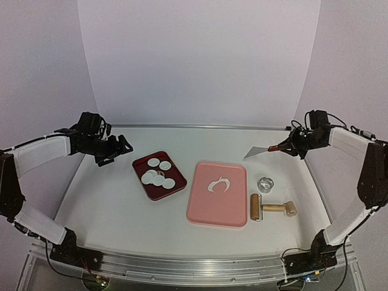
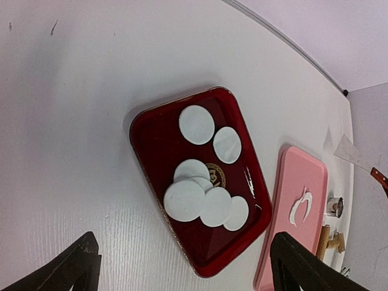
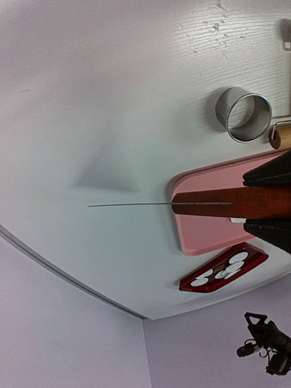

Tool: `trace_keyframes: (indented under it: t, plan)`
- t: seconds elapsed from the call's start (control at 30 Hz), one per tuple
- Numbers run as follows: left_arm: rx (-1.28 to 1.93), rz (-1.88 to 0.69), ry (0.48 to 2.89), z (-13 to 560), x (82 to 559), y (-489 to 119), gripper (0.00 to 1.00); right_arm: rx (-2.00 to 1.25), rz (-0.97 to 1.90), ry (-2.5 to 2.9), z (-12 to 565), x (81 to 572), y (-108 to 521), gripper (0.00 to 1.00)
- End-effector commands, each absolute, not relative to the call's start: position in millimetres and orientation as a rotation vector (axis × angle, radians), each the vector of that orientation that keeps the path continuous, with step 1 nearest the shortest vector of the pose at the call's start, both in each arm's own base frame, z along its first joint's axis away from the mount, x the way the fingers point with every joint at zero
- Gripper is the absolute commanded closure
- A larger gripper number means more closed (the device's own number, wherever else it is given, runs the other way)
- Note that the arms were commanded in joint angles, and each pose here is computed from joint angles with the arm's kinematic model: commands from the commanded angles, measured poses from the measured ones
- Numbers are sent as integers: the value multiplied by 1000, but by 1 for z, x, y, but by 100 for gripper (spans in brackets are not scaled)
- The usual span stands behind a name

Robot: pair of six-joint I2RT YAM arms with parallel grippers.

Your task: Roll out the dumpling wrappers from the dough

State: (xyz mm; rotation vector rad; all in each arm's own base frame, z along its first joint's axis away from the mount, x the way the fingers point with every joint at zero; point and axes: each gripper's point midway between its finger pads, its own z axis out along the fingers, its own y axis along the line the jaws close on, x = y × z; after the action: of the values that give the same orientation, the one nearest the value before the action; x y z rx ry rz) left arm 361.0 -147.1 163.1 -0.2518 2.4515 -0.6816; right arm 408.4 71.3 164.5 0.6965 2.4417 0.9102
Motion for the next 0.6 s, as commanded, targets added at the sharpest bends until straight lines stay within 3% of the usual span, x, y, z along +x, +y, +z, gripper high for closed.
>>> trace_keyframes:
  t: [0.0,0.17,0.33,0.57]
  plan:
    - [-277,-663,2330,185,370,-138,5,686,1085,2370,164,418,75,98]
    - [-275,-614,2353,177,367,-132,5,761,1058,2397,135,411,58,89]
    - [-277,-609,2352,177,364,-130,5,741,975,2403,127,409,45,66]
    - [-294,-603,2340,181,363,-128,5,759,804,2403,123,400,24,43]
